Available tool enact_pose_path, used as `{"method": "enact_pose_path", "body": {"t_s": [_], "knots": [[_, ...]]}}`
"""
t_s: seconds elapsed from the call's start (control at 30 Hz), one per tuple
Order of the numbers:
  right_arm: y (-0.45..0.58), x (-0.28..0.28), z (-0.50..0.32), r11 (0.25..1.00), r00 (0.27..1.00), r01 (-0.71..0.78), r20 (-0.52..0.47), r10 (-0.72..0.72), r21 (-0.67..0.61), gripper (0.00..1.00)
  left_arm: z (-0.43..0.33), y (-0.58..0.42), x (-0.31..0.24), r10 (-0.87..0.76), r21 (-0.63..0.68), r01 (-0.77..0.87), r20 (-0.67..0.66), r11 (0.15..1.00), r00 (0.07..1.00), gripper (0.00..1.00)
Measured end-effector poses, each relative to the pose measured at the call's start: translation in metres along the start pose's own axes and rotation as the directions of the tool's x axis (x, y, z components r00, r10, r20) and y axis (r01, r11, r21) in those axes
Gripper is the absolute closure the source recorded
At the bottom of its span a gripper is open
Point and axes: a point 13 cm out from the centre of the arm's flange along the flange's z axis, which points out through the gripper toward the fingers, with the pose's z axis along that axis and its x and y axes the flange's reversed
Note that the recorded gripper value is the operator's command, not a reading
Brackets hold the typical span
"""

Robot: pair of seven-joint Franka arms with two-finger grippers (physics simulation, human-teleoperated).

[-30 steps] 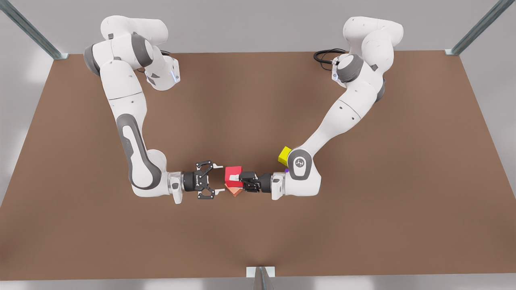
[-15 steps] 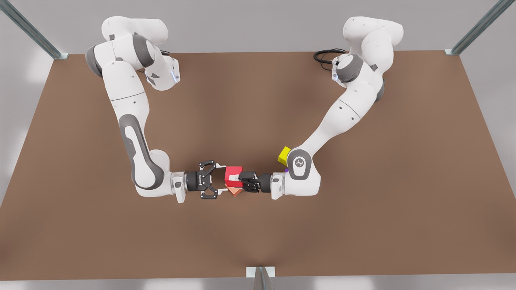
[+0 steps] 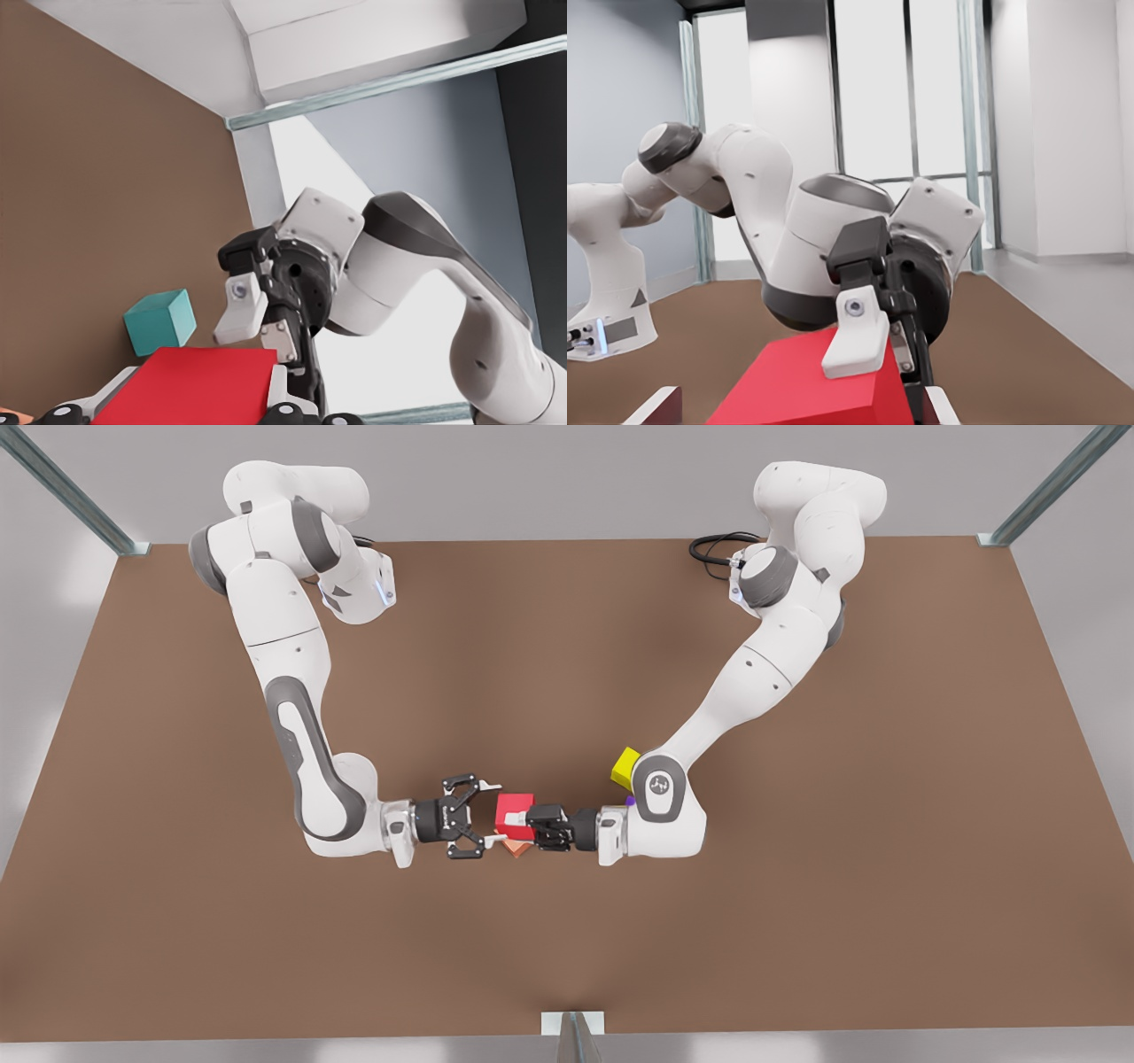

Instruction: Pick up red wooden cube and pass to hand red wooden cube and place in blue wooden cube

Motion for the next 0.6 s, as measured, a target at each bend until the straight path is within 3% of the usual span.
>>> {"method": "enact_pose_path", "body": {"t_s": [0.5, 0.53, 0.6], "knots": [[-0.007, 0.004, 0.024, 1.0, 1.0, 0.003, 0.028, -0.003, 0.012, 0.0, 0.004, -0.003, 0.0, 0.0, 0.008, 0.0, 0.007, 1.0, 1.0, 0.45], [-0.008, 0.004, 0.026, 1.0, 1.0, 0.004, 0.029, -0.004, 0.013, 0.05, 0.004, -0.003, 0.0, 0.0, 0.008, 0.0, 0.008, 1.0, 1.0, 0.45], [-0.009, 0.004, 0.028, 1.0, 1.0, 0.004, 0.03, -0.005, 0.015, 0.24, 0.004, -0.004, -0.001, 0.001, 0.008, -0.001, 0.01, 1.0, 1.0, 0.45]]}}
